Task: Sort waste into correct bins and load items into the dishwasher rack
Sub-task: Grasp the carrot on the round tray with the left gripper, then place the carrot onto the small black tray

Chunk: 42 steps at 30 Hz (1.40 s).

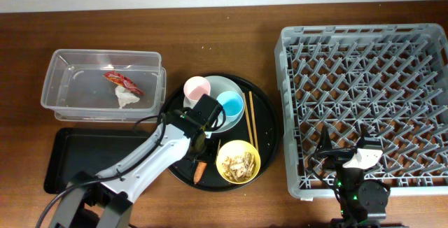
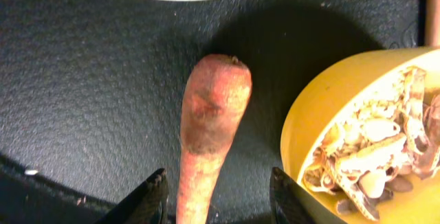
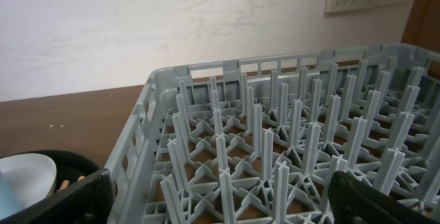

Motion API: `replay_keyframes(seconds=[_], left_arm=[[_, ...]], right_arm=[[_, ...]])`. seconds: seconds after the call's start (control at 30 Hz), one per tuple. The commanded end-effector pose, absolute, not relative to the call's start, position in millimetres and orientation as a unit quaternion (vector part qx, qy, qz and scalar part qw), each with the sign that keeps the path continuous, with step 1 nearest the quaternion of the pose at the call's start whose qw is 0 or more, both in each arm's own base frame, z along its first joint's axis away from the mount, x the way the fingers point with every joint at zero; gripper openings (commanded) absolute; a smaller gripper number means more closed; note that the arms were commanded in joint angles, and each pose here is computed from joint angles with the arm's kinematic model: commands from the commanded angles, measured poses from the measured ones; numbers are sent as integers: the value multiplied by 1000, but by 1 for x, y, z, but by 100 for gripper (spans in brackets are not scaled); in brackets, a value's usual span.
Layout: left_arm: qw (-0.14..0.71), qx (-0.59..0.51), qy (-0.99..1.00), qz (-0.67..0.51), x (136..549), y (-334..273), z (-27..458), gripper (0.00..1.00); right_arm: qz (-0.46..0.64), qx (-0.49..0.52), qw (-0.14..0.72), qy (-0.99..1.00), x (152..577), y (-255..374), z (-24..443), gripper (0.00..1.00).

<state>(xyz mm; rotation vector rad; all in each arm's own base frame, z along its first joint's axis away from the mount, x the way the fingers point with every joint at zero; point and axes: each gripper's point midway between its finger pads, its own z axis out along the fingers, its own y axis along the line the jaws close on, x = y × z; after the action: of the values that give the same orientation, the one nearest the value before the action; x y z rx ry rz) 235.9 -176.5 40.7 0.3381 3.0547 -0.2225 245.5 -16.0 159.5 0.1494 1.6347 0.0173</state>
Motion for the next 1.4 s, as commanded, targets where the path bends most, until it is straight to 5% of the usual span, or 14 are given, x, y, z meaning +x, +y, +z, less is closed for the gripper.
replay_keyframes(seconds=[0.0,0.47,0.5,0.67,0.8,1.0,1.2,1.37], left_arm=[[23,125,989,-74,228,-175,23,47],[20,124,990,-71,226,-173,-2,45],[20,124,990,-71,226,-173,-2,33],[19,120,990,-71,227,-173,2,4],[84,109,987,-87,256,-185,64,0],[186,-145,970,64,285,-58,141,1],[118,-384,908,117,254,71,112,2],[88,-508,850,106,221,112,67,9]], right_arm=[[8,71,680,729,245,-17,157,98],[8,71,680,729,245,-17,157,98],[8,71,680,729,245,-17,157,98],[8,71,681,729,245,-17,157,98],[8,71,680,729,245,-17,157,98],[8,71,680,729,245,-17,157,98],[8,71,680,729,245,-17,157,98],[8,71,680,729,245,-17,157,98]])
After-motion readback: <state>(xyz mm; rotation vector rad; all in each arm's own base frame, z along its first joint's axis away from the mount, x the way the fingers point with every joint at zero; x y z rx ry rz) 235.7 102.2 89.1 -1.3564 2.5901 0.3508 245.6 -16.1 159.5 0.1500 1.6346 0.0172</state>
